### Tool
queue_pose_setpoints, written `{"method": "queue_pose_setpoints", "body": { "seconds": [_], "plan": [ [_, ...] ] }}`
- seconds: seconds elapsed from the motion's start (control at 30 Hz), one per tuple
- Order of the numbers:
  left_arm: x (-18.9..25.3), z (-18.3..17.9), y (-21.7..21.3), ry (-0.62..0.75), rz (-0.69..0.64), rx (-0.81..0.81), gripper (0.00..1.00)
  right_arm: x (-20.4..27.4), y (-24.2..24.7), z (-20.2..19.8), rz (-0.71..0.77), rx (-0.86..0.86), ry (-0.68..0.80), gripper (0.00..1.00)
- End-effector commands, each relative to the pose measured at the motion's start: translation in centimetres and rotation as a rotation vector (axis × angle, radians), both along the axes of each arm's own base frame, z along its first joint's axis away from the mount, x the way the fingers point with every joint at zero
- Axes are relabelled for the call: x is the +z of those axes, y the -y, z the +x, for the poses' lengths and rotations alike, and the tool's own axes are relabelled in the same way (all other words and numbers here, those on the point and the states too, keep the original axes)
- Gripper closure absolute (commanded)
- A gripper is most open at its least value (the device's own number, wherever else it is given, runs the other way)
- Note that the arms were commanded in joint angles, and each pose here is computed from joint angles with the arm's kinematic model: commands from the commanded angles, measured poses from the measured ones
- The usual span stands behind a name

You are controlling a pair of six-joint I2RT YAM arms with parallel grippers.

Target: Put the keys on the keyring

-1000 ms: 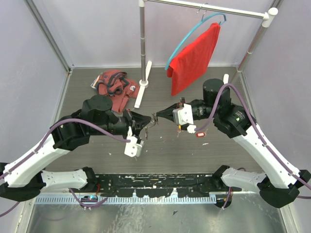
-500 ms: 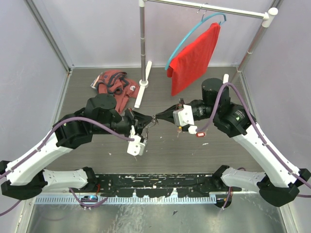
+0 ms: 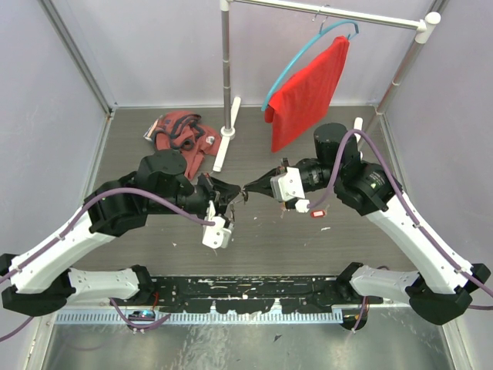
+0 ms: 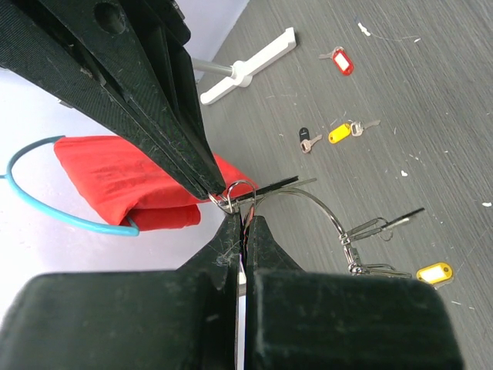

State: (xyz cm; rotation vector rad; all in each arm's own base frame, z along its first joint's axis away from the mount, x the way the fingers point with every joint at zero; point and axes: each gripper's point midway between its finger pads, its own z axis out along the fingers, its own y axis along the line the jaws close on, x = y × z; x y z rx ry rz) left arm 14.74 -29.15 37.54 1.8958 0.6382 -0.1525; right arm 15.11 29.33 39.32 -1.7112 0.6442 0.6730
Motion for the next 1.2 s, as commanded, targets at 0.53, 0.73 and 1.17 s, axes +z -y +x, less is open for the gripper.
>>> {"method": "queue_pose_setpoints", "body": {
  "seconds": [0.53, 0.73, 1.17],
  "plan": [
    [2.2, 0.2, 0.1, 0.041, -0.051, 0.010, 1.00, 1.4, 0.2, -1.4, 0.005, 0.053, 0.053, 0.99],
    [2.2, 0.2, 0.1, 0.039, -0.051, 0.012, 1.00, 1.6, 0.6, -1.4, 0.006, 0.036, 0.068, 0.99],
    [2.2, 0.1, 0.1, 0.041, -0.052, 0.011, 1.00, 1.6, 1.1, -1.5, -0.002, 0.014, 0.078, 0.99]
  ]
}}
